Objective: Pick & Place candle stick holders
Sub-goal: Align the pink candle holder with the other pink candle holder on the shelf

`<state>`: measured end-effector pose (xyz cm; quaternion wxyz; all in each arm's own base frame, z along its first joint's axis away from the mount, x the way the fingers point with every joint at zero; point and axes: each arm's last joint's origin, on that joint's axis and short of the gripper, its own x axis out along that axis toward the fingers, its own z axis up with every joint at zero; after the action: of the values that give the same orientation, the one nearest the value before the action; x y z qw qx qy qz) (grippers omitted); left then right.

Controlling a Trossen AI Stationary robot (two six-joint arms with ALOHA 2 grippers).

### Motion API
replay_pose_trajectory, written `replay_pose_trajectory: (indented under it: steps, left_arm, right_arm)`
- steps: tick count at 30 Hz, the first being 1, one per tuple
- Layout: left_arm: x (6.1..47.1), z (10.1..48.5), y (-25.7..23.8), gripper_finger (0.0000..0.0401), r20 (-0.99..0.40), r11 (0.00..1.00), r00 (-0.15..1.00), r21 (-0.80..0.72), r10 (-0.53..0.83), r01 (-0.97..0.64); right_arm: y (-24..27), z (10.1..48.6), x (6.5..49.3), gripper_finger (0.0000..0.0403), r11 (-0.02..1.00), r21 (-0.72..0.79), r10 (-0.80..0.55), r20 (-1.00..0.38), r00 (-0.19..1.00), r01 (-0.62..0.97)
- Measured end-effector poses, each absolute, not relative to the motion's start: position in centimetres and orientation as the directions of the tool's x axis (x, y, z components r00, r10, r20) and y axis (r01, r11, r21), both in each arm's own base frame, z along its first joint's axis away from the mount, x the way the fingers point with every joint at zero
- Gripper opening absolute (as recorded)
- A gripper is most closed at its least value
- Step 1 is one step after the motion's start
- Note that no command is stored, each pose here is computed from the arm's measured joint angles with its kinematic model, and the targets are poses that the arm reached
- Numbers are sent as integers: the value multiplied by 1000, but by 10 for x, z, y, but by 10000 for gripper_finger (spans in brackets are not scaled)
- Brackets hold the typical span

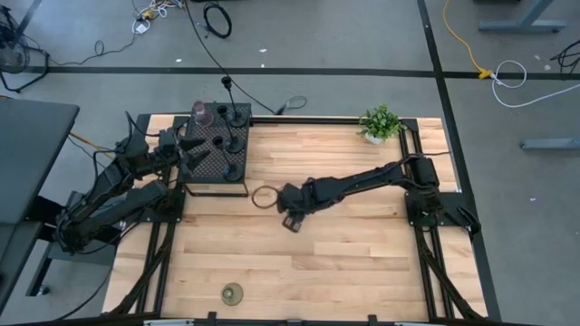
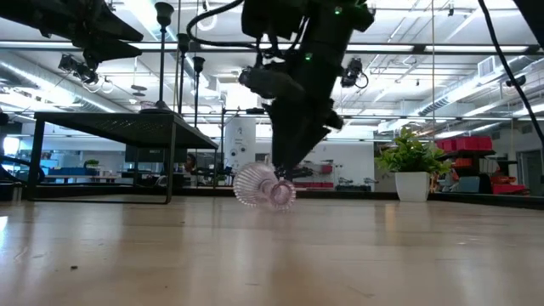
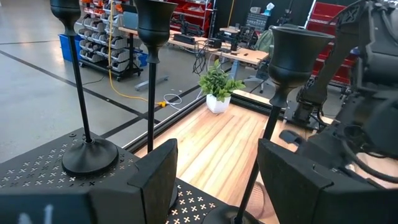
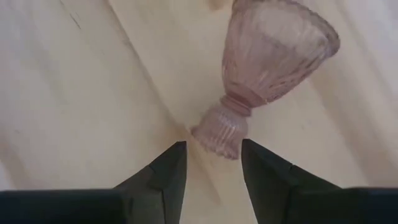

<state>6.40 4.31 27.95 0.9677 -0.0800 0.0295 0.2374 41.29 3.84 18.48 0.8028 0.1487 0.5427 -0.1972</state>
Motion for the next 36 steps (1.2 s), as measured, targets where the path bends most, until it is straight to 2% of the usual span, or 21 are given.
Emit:
replay_pose_trajectory:
  steps: [4, 11, 17, 20, 25, 28, 33, 36]
  left_arm:
    - [64, 279, 43, 224, -95, 875, 885, -136, 455, -464]
    - [64, 280, 43, 224, -95, 875, 886, -136, 455, -464]
    - [64, 280, 43, 224, -95, 875, 886, -135, 455, -464]
    - [64, 280, 43, 224, -95, 875, 886, -135, 455, -464]
    - [64, 279, 43, 224, -97, 875, 885, -134, 455, -464]
    - [64, 279, 43, 224, -97, 876, 885, -134, 455, -464]
    - [64, 279, 43, 224, -98, 876, 885, -134, 455, -464]
    - [64, 279, 43, 225, -98, 875, 885, -134, 455, -464]
  right_arm:
    - [35, 187, 421, 152, 859, 139, -86, -910, 406, 492]
    - [28, 188, 425, 156, 825, 182, -84, -896, 435, 534]
    - [29, 165, 429, 178, 818, 192, -48, -917, 396, 543]
    - [31, 157, 437, 194, 808, 252, -5, -901, 433, 533]
    - [33, 134, 442, 204, 823, 230, -5, -911, 411, 519]
    - [33, 129, 444, 199, 798, 237, -10, -914, 405, 554]
    - [33, 135, 443, 190, 820, 251, 18, -910, 415, 514]
    - [32, 141, 442, 191, 822, 230, -20, -902, 431, 520]
